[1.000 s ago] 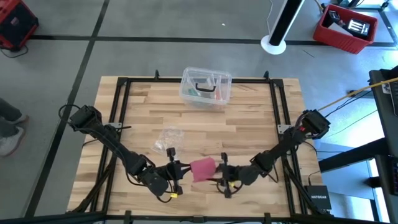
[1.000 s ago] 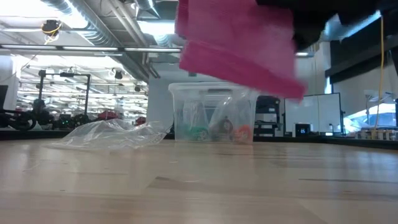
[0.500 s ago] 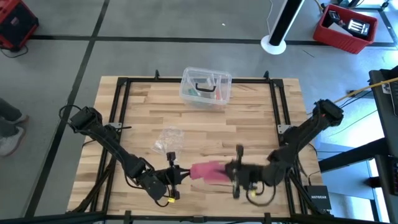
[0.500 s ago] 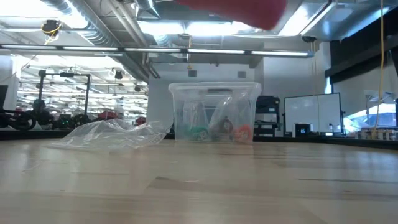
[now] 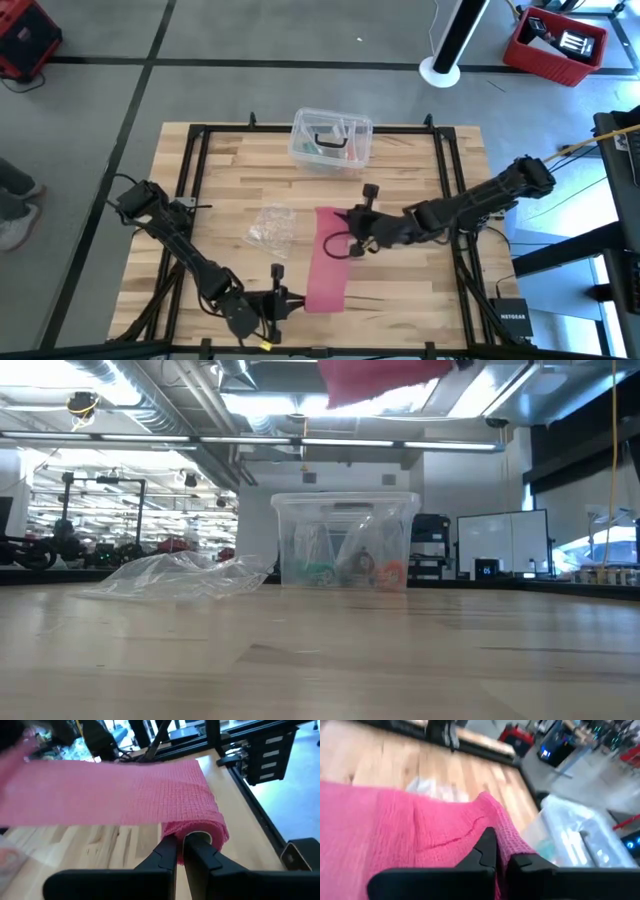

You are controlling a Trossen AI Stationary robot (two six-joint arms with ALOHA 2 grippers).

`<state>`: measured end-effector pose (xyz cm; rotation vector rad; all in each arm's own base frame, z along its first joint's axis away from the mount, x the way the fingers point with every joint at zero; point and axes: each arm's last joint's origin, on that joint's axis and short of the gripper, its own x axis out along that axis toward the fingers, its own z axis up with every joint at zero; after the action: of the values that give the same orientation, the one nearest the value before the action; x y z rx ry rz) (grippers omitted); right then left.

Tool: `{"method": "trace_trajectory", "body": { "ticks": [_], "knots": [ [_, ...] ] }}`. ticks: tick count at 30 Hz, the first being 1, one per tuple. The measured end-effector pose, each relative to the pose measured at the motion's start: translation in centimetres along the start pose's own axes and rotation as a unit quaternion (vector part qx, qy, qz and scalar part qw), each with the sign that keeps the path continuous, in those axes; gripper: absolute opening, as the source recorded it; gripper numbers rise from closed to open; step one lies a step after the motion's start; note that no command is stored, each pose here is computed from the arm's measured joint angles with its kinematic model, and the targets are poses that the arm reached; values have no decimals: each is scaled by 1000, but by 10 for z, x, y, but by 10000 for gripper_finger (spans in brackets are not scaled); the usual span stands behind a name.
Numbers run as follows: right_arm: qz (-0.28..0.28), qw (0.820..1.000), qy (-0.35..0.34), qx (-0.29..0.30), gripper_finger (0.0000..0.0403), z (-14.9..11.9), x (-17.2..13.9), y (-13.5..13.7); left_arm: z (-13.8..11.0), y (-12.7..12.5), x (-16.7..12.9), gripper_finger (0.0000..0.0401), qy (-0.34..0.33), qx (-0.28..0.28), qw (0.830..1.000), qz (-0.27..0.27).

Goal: Roll bandage
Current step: Roll the pink bandage

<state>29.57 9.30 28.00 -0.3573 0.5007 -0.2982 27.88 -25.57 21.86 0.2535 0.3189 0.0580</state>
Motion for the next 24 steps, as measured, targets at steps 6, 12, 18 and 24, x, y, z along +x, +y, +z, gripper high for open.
{"method": "trace_trajectory", "body": {
  "ticks": [6,12,18,24],
  "knots": [
    [-3,999,33,14,4,-27,11,6,16,5,-9,13,-19,5,1000,-4],
    [10,997,56,43,5,-55,15,13,26,13,-14,13,-29,-8,1000,2],
    [24,994,55,88,4,-83,19,20,27,18,-11,13,-27,-14,999,13],
    [52,990,45,127,9,-100,20,24,28,21,-9,13,-31,-14,999,17]
  ]
}}
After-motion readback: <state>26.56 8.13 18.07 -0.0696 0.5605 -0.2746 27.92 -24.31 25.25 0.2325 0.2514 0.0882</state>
